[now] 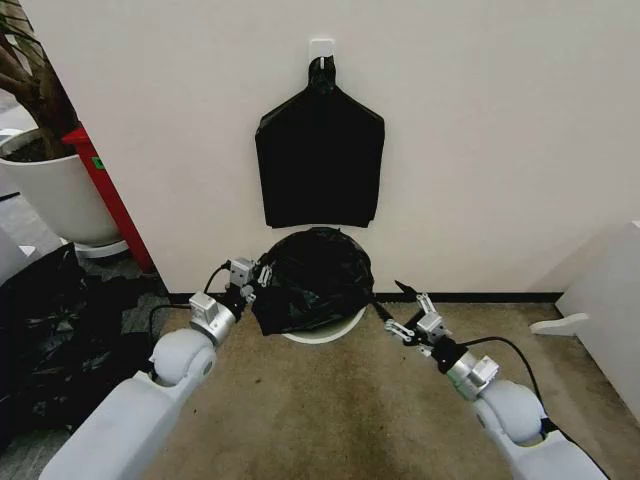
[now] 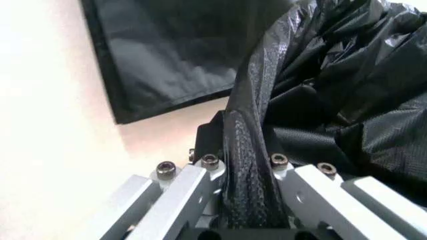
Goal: Place the garbage bag over the trash bin.
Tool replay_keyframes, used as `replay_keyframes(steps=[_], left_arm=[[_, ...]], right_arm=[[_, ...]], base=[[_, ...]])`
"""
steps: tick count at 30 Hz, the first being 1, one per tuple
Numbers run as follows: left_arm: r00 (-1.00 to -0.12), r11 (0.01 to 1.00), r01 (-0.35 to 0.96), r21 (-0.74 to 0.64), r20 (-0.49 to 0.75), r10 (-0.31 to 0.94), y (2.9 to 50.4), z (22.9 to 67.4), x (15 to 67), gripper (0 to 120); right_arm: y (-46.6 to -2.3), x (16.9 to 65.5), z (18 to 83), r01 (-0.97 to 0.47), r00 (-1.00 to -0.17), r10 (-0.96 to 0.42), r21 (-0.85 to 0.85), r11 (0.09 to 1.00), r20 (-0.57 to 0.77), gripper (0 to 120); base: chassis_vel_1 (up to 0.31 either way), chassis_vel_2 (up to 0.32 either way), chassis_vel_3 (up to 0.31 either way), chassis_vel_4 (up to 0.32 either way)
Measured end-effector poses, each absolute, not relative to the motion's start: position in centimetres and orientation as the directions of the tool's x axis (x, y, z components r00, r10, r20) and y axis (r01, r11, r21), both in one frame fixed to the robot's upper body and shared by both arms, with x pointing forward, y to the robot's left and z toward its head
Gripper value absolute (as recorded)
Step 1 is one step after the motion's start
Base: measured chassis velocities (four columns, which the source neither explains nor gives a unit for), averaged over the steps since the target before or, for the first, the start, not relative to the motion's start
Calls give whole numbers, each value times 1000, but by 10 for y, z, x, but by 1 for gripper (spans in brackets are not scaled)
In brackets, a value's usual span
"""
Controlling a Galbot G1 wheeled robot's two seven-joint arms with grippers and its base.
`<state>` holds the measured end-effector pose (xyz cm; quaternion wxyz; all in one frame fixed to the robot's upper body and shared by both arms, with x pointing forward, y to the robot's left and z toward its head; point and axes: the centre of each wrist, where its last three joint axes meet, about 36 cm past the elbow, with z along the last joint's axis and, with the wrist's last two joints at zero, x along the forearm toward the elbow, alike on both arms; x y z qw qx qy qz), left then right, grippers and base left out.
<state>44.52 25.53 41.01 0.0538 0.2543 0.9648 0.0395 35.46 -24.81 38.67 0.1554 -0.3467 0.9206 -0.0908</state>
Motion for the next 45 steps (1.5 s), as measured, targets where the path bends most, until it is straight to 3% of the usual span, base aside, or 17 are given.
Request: replay_keyframes(steps=[4,8,19,28,36,45], left_arm=[[-852,853,503,140,-82,516,247,408,440,3],[-845,845,511,158,-87,527,244,405,438,3],[-829,829,530,179,-98,551,235,404,433,3],[-829,828,530,183,-98,551,235,404,433,3],[-833,836,522,167,-111,542,237,409,434,3],[-846,855,503,128,-130,517,245,423,436,3]], right_arm=[[-210,329,392,-639,-697,-696,-291,712,-173,97],[-193,319,391,-645,-707,-694,-278,712,-136,100],[-159,313,393,-584,-795,-606,-225,780,-38,59],[-162,313,392,-584,-796,-604,-221,781,-32,29],[-178,317,376,-664,-706,-703,-265,699,-83,0],[-212,331,346,-794,-510,-852,-315,520,-120,0]], base=[[0,0,0,0],[0,0,0,0],[0,0,0,0],[0,0,0,0],[0,0,0,0],[0,0,0,0]])
